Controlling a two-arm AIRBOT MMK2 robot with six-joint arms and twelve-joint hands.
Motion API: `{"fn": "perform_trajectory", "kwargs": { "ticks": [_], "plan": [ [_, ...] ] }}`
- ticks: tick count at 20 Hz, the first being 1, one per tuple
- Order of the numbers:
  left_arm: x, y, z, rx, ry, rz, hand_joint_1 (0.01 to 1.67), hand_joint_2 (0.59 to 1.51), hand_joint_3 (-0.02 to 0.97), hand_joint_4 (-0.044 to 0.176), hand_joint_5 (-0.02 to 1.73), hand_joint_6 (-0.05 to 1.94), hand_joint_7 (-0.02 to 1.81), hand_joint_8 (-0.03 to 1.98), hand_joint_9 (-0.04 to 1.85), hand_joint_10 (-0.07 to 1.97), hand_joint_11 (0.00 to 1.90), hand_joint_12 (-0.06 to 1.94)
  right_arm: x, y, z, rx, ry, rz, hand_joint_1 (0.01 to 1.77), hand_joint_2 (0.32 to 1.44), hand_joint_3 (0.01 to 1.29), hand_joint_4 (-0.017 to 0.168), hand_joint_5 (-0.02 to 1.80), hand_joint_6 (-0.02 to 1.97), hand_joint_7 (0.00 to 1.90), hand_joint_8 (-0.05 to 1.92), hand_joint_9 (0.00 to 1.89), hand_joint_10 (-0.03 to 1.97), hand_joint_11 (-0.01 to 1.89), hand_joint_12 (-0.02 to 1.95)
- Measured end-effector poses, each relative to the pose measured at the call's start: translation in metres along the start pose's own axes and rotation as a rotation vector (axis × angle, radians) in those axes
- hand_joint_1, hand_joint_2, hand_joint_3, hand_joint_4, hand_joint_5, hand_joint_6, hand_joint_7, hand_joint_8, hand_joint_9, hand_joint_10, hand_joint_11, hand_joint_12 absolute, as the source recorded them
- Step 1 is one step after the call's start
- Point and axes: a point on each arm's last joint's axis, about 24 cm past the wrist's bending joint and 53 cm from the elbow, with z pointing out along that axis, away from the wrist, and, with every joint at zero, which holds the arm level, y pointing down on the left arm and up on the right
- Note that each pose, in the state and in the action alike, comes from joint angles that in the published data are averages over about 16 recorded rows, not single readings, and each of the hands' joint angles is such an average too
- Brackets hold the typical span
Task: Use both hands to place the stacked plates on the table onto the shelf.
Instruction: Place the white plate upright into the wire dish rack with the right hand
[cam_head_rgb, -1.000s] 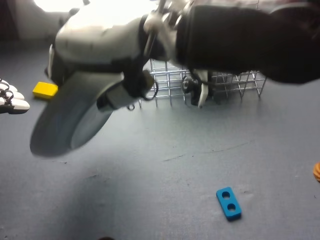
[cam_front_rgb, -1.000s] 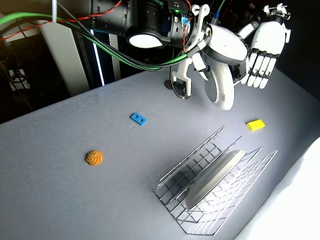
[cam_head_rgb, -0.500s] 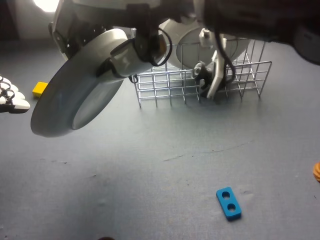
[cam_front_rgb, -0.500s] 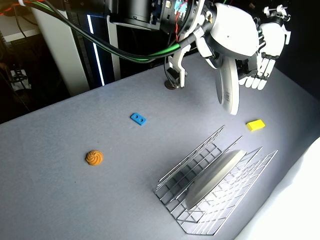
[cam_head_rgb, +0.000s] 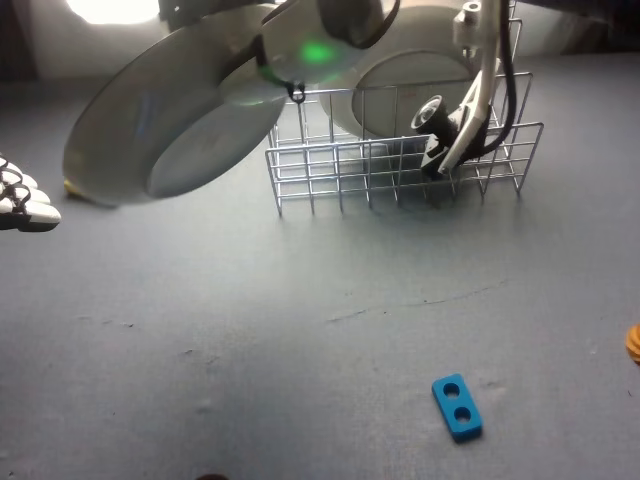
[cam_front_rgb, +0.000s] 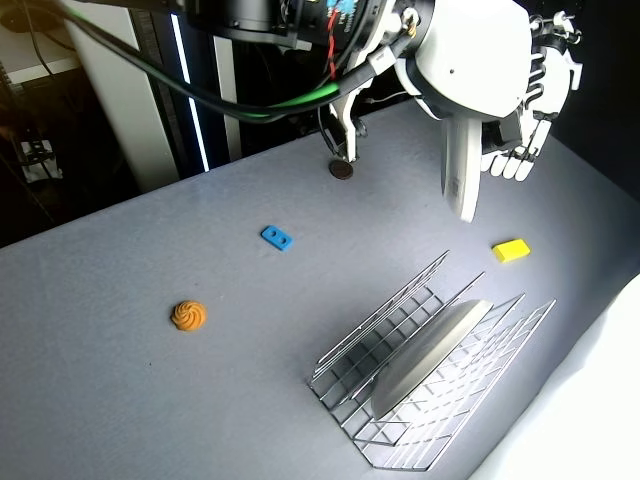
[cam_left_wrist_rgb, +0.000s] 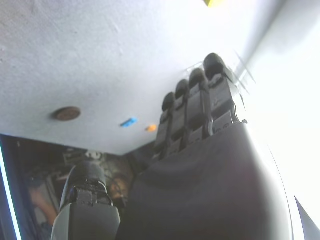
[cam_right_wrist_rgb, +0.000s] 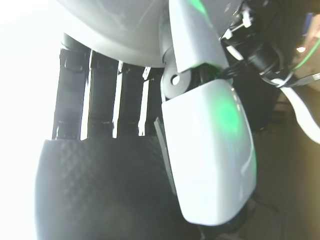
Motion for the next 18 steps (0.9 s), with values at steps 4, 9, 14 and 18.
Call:
{"fn": "perform_trajectory", "kwargs": {
  "ticks": [4,9,14,18],
  "plan": [
    [0.000,0.000,0.001,0.002,0.002,0.004,0.02,1.107,0.010,0.002,0.07,0.02,0.08,0.00,0.07,0.01,0.02,0.18,-0.016,-0.009,-0.007,0.024,-0.039,0.072,1.36,1.02,0.02,-0.008,0.88,1.03,0.99,0.99,0.88,1.15,0.71,1.16],
    [0.001,-0.002,0.003,0.009,0.006,0.010,0.02,1.108,0.010,0.001,0.06,0.02,0.08,0.00,0.08,0.01,0.02,0.17,-0.032,-0.022,-0.017,0.056,-0.082,0.143,1.36,1.03,0.02,-0.008,0.88,1.02,1.00,0.99,0.89,1.16,0.72,1.17],
    [0.004,-0.006,0.006,0.024,0.018,0.021,0.02,1.107,0.010,0.001,0.06,0.02,0.08,0.00,0.08,0.01,0.02,0.16,-0.044,-0.037,-0.026,0.091,-0.118,0.204,1.37,1.03,0.02,-0.008,0.88,1.02,0.99,0.99,0.88,1.17,0.72,1.18],
    [0.006,-0.011,0.008,0.044,0.027,0.036,0.02,1.107,0.009,0.001,0.06,0.02,0.08,0.00,0.07,0.01,0.02,0.17,-0.051,-0.051,-0.032,0.119,-0.141,0.245,1.37,1.04,0.02,-0.008,0.88,1.02,0.99,0.98,0.88,1.18,0.71,1.19]
  ]
}}
